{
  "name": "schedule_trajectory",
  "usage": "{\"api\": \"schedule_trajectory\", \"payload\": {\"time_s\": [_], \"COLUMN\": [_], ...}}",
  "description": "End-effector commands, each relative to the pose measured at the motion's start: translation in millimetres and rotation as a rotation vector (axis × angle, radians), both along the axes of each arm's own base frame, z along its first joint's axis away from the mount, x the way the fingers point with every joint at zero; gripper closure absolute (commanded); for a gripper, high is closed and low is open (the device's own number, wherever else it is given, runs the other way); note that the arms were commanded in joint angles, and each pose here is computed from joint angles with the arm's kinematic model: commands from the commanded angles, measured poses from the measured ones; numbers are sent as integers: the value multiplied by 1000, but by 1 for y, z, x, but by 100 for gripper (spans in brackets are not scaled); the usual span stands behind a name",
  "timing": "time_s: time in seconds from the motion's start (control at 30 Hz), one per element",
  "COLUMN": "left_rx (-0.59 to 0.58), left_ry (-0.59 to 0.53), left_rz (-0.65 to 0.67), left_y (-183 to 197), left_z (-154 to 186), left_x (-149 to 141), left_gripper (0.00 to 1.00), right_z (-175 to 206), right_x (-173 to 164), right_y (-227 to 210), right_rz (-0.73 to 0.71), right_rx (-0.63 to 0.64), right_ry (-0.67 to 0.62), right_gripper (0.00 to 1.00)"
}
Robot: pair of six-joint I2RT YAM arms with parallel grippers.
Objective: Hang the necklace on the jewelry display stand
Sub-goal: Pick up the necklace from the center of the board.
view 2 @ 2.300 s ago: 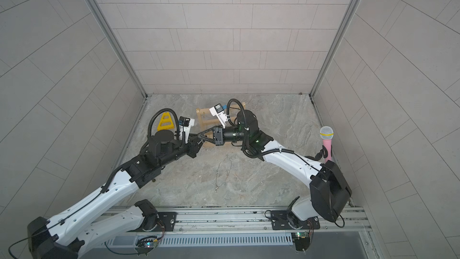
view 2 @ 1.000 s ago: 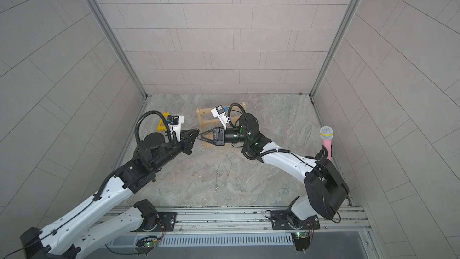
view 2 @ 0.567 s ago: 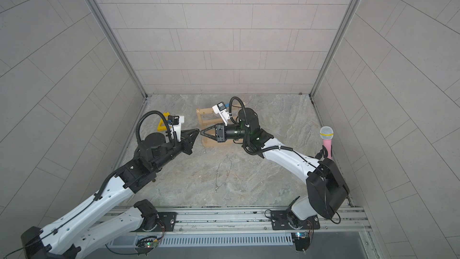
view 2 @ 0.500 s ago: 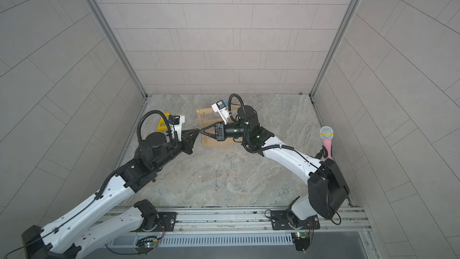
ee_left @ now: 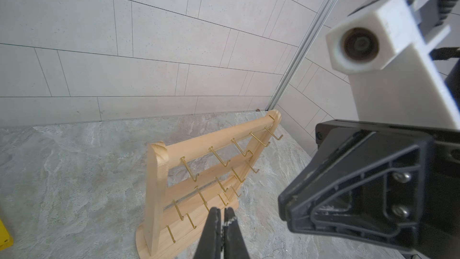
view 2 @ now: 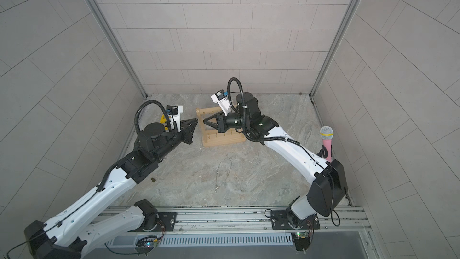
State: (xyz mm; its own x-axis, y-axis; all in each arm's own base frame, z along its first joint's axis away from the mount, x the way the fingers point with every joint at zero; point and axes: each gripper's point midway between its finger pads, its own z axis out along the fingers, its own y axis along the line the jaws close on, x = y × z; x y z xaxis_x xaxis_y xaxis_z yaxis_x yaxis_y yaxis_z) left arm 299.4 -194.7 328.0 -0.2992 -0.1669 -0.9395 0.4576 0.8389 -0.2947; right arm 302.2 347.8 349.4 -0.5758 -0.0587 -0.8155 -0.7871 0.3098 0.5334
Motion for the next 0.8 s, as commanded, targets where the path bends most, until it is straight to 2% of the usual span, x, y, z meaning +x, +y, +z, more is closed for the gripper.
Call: {"api": "schedule_trajectory", "payload": {"time_s": [0.0, 0.37, 0.77], "left_rx": [-6, -22, -9], "left_ry": [-76, -114, -190], "left_rz": [4, -12, -63], "left_y": [2, 1, -2], "left_z": [27, 34, 49], "left_x": [7, 8, -2], "left_gripper": [100, 100, 100], "right_z": [-6, -27, -18], "right_x": [7, 20, 26], "right_y": [-1, -5, 4], "right_rz": [-6, -19, 12], "right_rx": [-65, -110, -62], "right_ry": [-46, -40, -70], "right_gripper": [91, 90, 86]}}
